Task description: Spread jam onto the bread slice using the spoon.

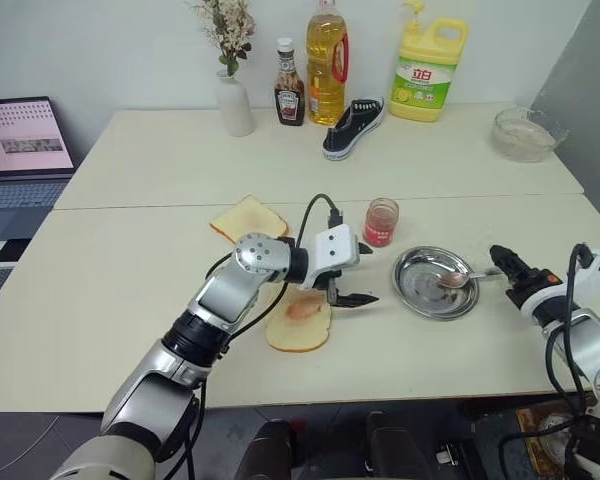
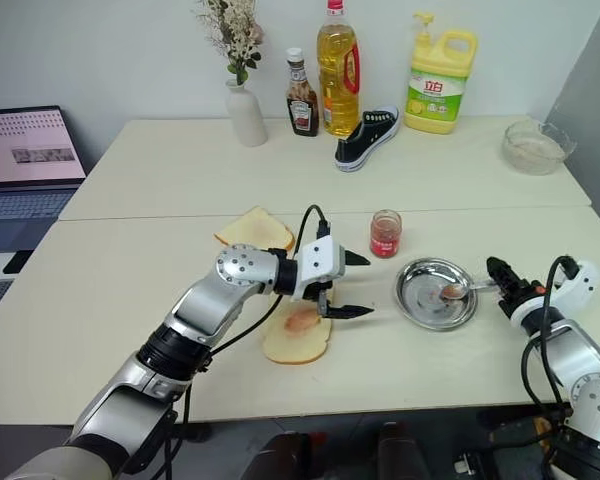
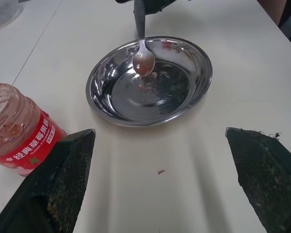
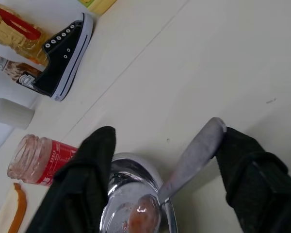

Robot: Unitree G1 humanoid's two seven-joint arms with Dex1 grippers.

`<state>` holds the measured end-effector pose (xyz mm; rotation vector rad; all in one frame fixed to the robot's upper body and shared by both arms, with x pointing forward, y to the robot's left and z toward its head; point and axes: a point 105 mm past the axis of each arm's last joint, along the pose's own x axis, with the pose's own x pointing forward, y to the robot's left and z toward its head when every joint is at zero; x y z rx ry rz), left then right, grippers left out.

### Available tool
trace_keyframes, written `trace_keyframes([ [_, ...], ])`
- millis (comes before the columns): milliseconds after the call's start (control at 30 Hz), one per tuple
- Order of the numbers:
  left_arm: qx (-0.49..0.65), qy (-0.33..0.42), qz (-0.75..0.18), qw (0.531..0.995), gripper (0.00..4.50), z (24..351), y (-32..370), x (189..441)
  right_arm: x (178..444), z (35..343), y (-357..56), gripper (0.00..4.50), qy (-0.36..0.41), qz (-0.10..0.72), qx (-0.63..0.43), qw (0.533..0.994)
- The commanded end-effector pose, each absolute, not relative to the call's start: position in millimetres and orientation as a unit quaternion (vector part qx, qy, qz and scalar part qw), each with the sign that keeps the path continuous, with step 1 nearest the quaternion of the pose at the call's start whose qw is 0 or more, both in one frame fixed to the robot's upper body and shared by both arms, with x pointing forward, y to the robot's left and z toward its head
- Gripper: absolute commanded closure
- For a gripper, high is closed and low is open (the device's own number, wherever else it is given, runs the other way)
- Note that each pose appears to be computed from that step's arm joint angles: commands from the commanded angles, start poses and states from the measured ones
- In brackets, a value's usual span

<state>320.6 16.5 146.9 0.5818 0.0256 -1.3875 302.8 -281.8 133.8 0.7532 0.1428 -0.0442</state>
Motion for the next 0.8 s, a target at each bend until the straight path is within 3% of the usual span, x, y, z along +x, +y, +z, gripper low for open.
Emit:
trace_keyframes([
  [33, 0.257, -0.008, -0.612, 0.747, 0.0, 163.1, 26.2, 323.5, 300.6, 159.6, -296.4, 0.04, 0.025, -0.026, 0.359, 0.933],
  [533, 0.242, 0.019, -0.534, 0.81, 0.0, 183.8, 95.4, 338.5, 307.5, 209.9, -294.3, 0.04, 0.038, 0.04, 0.228, 0.972],
  [633, 0.226, 0.03, -0.53, 0.817, 0.0, 197.7, 119.1, 330.5, 296.1, 216.9, -268.7, 0.04, 0.092, 0.134, 0.09, 0.983],
  [733, 0.229, 0.059, -0.52, 0.821, 0.0, 210.7, 154.1, 320.8, 268.1, 214.2, -237.6, 0.04, 0.161, 0.273, -0.065, 0.946],
  [800, 0.242, 0.082, -0.509, 0.822, 0.0, 214.3, 173.7, 315.8, 256.7, 209.1, -233.9, 0.04, 0.196, 0.317, -0.135, 0.918],
])
